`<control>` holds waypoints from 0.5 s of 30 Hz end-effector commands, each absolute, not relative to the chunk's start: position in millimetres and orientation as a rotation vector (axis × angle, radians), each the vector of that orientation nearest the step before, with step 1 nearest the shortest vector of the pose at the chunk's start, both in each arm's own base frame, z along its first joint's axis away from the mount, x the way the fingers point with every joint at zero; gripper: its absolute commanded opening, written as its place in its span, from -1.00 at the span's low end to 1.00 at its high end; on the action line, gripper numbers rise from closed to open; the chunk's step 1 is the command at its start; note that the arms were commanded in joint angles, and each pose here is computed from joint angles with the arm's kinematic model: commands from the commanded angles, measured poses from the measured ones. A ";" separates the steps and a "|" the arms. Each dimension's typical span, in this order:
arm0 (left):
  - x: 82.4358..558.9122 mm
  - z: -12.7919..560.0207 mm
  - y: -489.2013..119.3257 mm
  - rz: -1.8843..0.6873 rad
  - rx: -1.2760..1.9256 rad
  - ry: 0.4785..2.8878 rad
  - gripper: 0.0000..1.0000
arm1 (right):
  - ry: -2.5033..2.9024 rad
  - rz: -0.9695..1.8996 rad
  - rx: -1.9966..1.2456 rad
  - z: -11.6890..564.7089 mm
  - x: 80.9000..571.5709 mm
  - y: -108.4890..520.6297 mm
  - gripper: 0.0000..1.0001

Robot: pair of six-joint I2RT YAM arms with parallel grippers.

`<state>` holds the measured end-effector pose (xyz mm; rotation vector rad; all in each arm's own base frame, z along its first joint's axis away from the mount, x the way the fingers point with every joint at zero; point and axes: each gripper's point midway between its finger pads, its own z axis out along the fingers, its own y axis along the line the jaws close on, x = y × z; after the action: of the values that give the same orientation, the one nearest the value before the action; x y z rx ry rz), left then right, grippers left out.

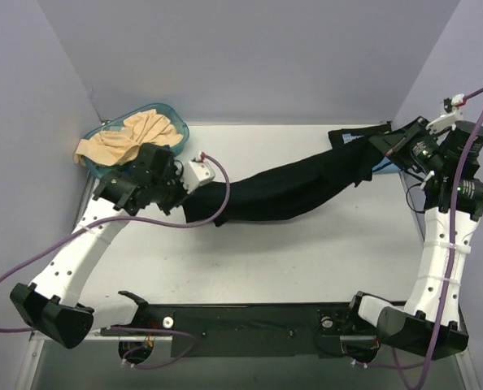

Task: Fold and stack the t-shirts
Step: Flatten out the tshirt

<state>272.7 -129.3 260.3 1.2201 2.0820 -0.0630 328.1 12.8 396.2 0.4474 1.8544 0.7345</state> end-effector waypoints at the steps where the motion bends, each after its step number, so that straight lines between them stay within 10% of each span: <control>1: 254.4 185.8 -157.7 -0.262 1.410 2.085 -1.00 | 1.887 0.790 0.453 371.1 321.7 28.5 -1.00; 15: 202.2 57.7 -158.9 -0.344 1.837 2.121 -0.53 | 2.151 0.804 0.530 237.3 317.3 56.7 -1.00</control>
<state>184.1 -141.5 52.2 1.8626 2.2287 -0.3251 305.0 60.7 221.2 0.5951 2.2318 0.8344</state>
